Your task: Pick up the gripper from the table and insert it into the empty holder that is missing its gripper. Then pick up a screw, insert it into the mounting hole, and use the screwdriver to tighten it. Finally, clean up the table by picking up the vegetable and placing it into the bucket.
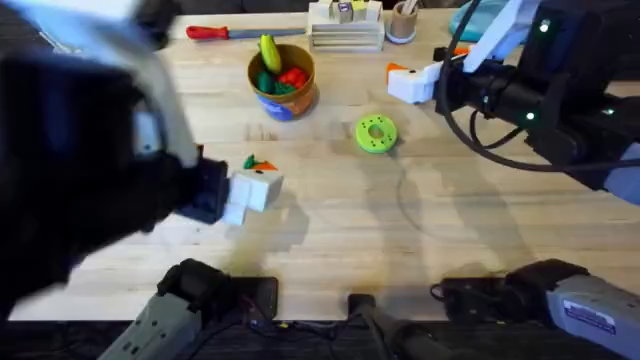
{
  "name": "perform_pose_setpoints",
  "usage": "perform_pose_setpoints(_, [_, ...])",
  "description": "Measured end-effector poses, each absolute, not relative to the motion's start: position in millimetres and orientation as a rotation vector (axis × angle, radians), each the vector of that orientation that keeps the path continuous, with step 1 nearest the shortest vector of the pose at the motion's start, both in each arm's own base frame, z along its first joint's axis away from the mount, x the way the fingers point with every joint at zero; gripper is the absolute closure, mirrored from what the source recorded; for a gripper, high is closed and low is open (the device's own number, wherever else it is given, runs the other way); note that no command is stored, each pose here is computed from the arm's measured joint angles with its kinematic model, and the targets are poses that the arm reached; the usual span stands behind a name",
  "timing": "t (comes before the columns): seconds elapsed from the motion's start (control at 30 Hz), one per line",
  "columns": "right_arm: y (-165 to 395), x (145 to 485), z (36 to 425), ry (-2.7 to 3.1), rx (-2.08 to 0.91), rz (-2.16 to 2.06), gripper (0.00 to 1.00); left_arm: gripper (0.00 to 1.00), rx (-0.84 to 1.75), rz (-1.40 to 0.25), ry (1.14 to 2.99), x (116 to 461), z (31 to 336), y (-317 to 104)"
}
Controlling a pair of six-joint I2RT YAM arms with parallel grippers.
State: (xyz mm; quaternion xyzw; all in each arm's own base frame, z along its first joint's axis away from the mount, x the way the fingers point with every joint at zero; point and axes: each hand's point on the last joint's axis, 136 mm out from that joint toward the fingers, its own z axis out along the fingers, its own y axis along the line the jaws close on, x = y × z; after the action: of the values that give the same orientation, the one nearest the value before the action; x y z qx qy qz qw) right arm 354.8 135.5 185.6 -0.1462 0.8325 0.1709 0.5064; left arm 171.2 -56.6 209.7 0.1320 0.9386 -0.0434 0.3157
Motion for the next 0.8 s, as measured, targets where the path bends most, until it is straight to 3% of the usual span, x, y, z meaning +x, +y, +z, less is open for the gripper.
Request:
perform_pose_setpoints(0.37, [135.9, 354.6, 185.6, 2.009, -0.351, 0.417, 0.064, 0.008, 0.518, 0.145, 2.893, 200.6, 135.6, -49.5])
perform_pose_setpoints(0.8, [135.9, 354.6, 185.6, 2.009, -0.351, 0.417, 0.064, 0.007, 0.291, 0.303, 3.02, 248.0, 86.3, -10.4])
